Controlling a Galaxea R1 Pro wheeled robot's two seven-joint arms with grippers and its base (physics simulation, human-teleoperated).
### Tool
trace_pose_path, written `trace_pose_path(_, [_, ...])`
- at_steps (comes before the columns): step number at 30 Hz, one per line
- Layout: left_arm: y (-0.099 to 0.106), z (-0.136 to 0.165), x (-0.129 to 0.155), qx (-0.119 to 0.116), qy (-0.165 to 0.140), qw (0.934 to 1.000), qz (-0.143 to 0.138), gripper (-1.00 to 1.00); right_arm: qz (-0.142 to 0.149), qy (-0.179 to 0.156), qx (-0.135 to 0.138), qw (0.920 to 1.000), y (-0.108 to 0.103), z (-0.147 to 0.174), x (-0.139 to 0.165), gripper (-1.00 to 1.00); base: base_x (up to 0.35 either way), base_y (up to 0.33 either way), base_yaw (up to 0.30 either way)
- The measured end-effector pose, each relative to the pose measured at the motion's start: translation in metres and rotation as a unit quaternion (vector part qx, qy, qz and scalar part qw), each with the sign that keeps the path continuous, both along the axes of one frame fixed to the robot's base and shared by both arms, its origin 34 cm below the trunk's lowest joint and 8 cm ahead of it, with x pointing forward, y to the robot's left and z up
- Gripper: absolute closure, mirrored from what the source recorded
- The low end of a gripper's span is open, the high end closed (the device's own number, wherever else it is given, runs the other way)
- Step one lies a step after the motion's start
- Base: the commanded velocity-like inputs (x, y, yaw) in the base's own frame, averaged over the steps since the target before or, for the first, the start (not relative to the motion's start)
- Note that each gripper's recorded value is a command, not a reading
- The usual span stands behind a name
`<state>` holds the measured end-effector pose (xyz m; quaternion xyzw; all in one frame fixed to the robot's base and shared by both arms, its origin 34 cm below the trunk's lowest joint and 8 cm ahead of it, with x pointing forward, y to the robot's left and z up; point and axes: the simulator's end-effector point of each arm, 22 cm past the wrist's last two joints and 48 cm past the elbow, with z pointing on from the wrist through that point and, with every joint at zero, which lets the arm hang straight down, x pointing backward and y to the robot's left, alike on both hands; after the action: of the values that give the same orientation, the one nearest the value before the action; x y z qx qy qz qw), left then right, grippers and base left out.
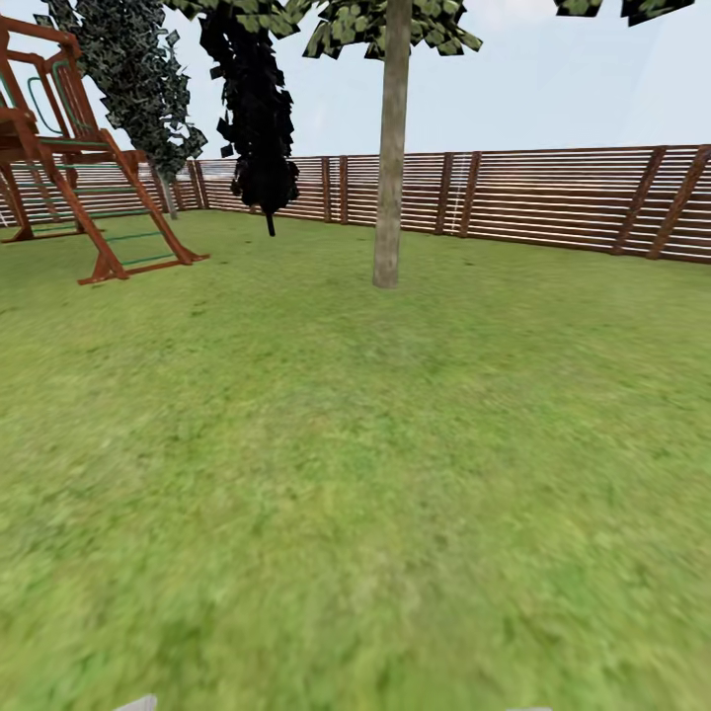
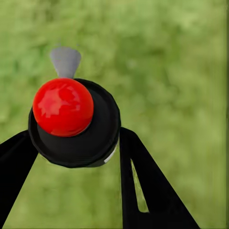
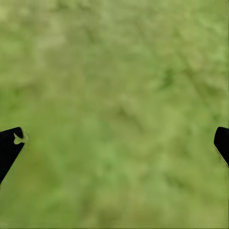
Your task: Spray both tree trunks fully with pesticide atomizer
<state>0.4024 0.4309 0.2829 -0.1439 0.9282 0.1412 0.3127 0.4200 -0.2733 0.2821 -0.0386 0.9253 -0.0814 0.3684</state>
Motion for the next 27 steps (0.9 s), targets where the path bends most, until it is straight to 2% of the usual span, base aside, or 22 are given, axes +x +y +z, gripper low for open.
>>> trace_pose_path(14, [0.001,0.000,0.000,0.000,0.000,1.0000,0.000,1.00,0.000,-0.003,-0.002,1.0000,-0.001,0.001,0.001,-1.00,0.339,0.000,0.000])
trace_pose_path(16, [-0.001,0.000,0.000,-0.001,0.000,1.0000,-0.003,1.00,-0.005,-0.026,-0.012,0.9996,-0.011,0.011,0.020,-1.00,0.339,0.000,0.000])
trace_pose_path(18, [-0.003,0.000,0.001,-0.002,0.000,1.0000,-0.005,1.00,-0.011,-0.090,-0.042,0.9950,-0.037,0.044,0.069,-1.00,0.339,0.000,0.000])
trace_pose_path(19, [-0.002,0.000,0.001,-0.002,0.000,1.0000,-0.005,1.00,-0.012,-0.103,-0.049,0.9933,-0.042,0.053,0.078,-1.00,0.339,0.000,0.000])
trace_pose_path(23, [-0.006,-0.001,0.001,-0.004,0.001,1.0000,-0.008,1.00,-0.010,-0.107,-0.052,0.9928,-0.044,0.055,0.082,-1.00,0.339,0.000,0.000])
trace_pose_path(27, [-0.006,-0.001,0.001,-0.003,0.001,1.0000,-0.007,1.00,-0.004,-0.094,-0.045,0.9946,-0.037,0.047,0.073,-1.00,0.339,0.000,0.000])
